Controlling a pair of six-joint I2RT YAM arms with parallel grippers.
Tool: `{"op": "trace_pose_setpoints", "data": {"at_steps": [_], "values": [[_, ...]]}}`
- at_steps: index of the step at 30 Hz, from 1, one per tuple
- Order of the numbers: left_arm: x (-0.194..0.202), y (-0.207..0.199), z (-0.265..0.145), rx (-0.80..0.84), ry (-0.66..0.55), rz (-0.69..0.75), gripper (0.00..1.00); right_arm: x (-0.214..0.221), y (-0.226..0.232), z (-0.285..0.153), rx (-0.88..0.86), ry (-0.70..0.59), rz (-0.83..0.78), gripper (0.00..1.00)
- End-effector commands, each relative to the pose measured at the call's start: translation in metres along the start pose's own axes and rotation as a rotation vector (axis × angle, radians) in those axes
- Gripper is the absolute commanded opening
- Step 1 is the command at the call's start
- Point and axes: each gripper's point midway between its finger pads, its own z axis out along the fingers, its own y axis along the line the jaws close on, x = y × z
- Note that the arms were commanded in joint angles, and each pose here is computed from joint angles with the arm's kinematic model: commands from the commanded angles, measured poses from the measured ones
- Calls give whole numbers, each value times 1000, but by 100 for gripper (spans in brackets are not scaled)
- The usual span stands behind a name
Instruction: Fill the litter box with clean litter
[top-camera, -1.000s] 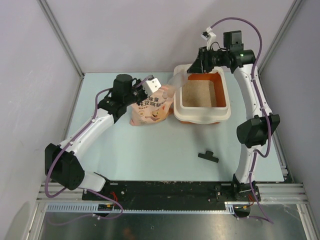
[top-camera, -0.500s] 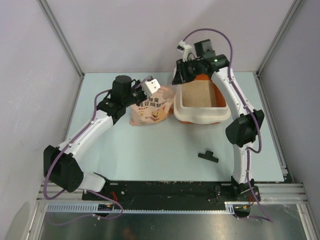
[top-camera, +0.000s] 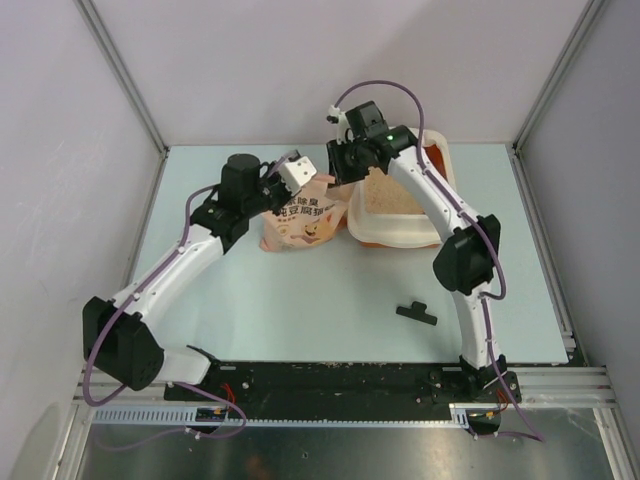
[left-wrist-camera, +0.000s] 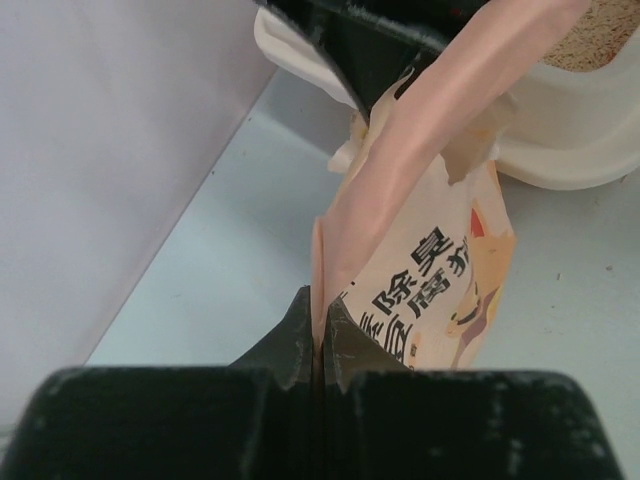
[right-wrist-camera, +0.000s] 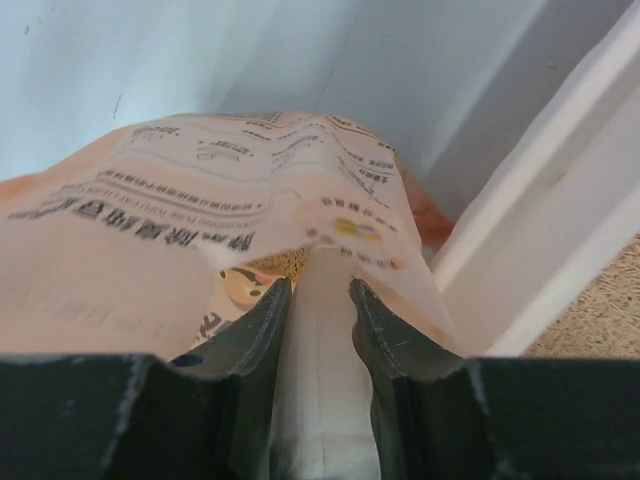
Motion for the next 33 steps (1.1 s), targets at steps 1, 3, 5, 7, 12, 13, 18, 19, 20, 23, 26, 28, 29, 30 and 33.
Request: {"op": "trace_pose_setpoints", "data": {"at_steps": [1, 3, 5, 7, 12, 13, 18, 19, 20, 23, 26, 28, 29, 30, 33], "values": [[-60, 14, -28, -60, -220, -4, 0, 9, 7, 32, 29, 15, 15, 0], [-57, 11, -28, -57, -216, 0, 0, 21, 7, 43, 34, 48, 4, 0], [-54, 8, -29, -54, -217, 4, 0, 42, 2, 57, 40, 106, 29, 0], [-50, 4, -29, -43, -215, 12, 0, 51, 6, 62, 5, 130, 46, 0], [-44, -3, -26, -25, -223, 12, 0, 67, 40, 66, -214, 199, 115, 0], [-43, -3, -26, -26, -223, 11, 0, 66, 52, 63, -289, 208, 125, 0], [-41, 4, -25, -57, -212, 10, 0, 42, 55, 55, -445, 163, 227, 0], [-40, 4, -25, -60, -207, 13, 0, 42, 58, 52, -490, 169, 258, 0], [-38, 5, -25, -62, -204, 16, 0, 28, 57, 52, -520, 108, 255, 0], [-39, 7, -26, -68, -204, 33, 0, 2, 51, 38, -583, 3, 333, 0], [-41, 9, -27, -72, -209, 67, 0, -7, 48, 29, -633, -11, 375, 0], [-43, 15, -27, -92, -203, 94, 0, -15, 41, 20, -670, -19, 424, 0], [-44, 18, -27, -104, -201, 99, 0, -21, 40, 16, -691, -38, 416, 0], [-48, 23, -28, -118, -204, 115, 0, -23, 39, 11, -715, -35, 417, 0], [-55, 32, -28, -141, -205, 158, 0, -30, 32, 2, -755, -31, 460, 0]]}}
